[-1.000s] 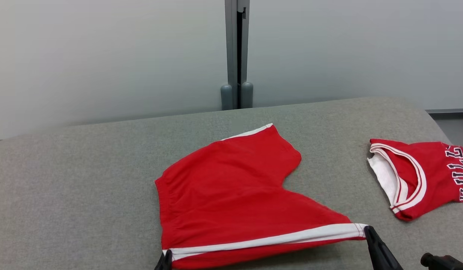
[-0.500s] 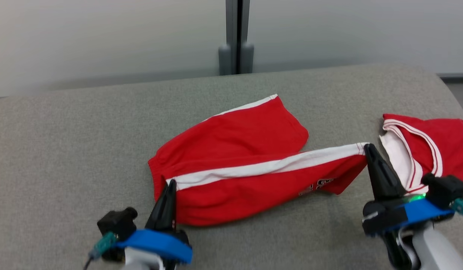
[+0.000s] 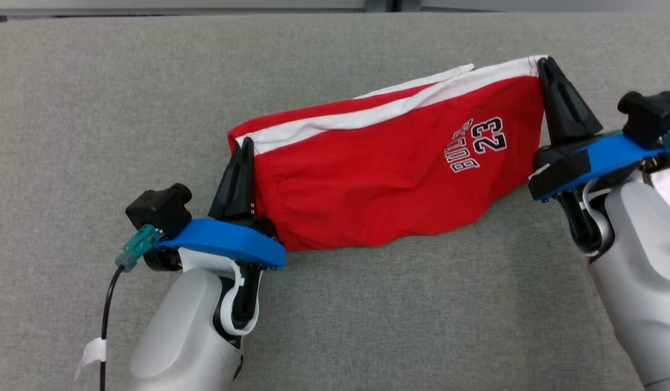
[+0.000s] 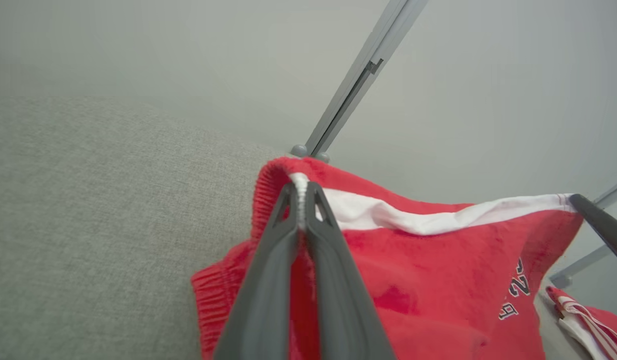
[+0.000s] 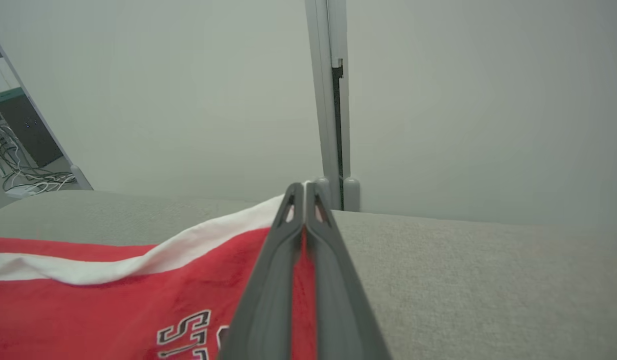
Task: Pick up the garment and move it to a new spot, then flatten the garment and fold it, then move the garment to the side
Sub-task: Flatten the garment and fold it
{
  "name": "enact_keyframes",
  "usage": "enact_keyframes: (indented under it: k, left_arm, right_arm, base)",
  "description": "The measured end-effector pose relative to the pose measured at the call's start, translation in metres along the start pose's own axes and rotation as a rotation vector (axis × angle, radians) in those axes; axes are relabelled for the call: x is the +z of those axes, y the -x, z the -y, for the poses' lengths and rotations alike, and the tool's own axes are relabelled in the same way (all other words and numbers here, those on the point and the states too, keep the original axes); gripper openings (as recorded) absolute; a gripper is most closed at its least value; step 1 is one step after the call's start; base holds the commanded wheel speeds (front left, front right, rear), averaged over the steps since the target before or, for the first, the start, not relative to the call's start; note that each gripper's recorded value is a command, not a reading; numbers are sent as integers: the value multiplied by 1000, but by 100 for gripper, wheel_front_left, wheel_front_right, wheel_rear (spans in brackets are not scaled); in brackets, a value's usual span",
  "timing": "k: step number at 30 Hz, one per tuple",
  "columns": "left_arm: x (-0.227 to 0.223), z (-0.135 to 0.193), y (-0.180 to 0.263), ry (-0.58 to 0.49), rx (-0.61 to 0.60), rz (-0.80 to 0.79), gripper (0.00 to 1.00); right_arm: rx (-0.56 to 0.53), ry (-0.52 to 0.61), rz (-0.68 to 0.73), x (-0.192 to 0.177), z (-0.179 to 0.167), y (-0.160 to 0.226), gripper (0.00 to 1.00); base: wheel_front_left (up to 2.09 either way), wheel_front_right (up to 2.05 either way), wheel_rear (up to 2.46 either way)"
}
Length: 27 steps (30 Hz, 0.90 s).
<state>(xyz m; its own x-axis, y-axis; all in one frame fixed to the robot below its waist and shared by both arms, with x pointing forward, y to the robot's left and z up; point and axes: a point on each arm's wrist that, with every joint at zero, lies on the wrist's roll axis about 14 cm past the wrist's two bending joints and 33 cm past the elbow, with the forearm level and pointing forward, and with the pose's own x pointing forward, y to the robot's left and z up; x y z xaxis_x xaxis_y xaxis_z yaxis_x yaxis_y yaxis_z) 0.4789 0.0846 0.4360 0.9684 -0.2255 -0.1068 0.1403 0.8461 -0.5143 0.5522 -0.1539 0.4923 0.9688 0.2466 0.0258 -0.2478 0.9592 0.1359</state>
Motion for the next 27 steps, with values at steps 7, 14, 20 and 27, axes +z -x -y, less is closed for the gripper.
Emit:
enact_keyframes:
  k: [7, 14, 20, 27]
  left_arm:
    - [-9, -20, -14, 12, 43, -29, 0]
    - [-21, -31, -17, -8, 80, -70, 64]
    - [-19, -40, -9, -31, 144, -61, 100]
    - [-21, -50, 17, -46, 209, -64, 100]
  right_arm:
    - [13, 34, -85, -35, 2, -37, 0]
    - [15, 40, -144, -61, -1, -52, 100]
    - [-5, 36, -115, -46, 5, -49, 100]
    - [-14, 46, -260, -80, 13, -5, 100]
  base:
    - [0, 0, 0]
    - [0, 0, 0]
    - [0, 0, 0]
    - [0, 0, 0]
